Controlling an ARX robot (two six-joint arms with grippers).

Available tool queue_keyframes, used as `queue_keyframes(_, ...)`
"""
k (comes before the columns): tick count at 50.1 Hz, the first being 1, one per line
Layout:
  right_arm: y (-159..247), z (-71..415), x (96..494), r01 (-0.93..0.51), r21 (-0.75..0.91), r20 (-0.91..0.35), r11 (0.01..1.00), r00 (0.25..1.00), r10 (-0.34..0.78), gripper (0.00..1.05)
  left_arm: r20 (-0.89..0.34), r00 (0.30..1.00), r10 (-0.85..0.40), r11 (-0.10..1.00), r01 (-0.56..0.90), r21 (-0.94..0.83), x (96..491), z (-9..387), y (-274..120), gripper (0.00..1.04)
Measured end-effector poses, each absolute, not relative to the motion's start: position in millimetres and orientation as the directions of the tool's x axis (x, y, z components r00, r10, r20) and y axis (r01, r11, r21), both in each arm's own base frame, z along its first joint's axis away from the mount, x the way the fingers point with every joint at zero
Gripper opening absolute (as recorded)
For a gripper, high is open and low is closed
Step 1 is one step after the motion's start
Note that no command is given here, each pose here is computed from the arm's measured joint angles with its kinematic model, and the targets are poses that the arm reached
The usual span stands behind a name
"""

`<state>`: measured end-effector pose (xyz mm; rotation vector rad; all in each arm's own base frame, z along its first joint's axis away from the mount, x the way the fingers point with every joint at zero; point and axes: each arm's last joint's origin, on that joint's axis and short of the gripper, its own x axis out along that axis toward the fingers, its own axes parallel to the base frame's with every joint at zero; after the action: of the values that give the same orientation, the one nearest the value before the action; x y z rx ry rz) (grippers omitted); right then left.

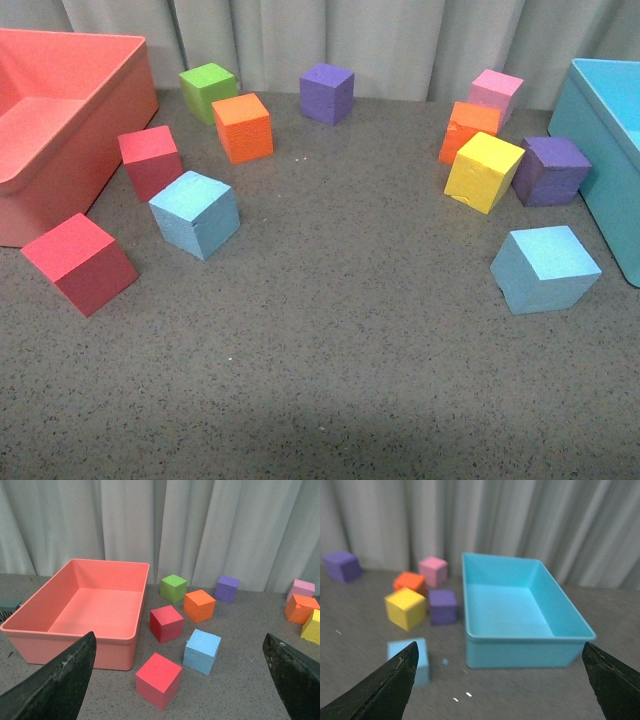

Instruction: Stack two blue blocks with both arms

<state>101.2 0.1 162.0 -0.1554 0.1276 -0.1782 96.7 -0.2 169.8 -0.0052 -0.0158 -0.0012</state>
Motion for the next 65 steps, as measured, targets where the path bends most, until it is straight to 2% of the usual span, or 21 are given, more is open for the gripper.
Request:
queue_keyframes(9, -6.0, 159.9, 123.1, 0.109, -0.194, -0.294, 0.975, 0.942, -0.163, 0.95, 0.016, 1.000, -0.003, 1.000, 0.003, -0.005, 96.7, 169.8, -0.3, 0.98)
queue_keyframes(27, -6.1, 150.3, 185.7, -0.044, -0.163, -0.522, 0.986, 0.852, -0.048, 0.95, 0.016, 1.000, -0.002, 1.000, 0.002, -0.005, 96.7, 169.8, -0.3, 0.98)
queue_keyframes(41, 7.8, 135.8, 240.5, -0.170, -0.113, -0.716, 0.979, 0.697, 0.039, 0.95, 0.016, 1.000, -0.002, 1.000, 0.002, -0.005, 96.7, 169.8, -0.3, 0.98)
queue_keyframes(43, 10.7, 133.0, 248.4, -0.191, -0.086, -0.738, 0.978, 0.672, 0.066, 0.95, 0.016, 1.000, -0.002, 1.000, 0.002, -0.005, 96.7, 169.8, -0.3, 0.98)
queue_keyframes(65, 34.8, 100.1, 302.6, -0.195, -0.034, -0.847, 0.980, 0.526, 0.076, 0.95, 0.016, 1.000, -0.002, 1.000, 0.002, -0.005, 96.7, 169.8, -0.3, 0.98)
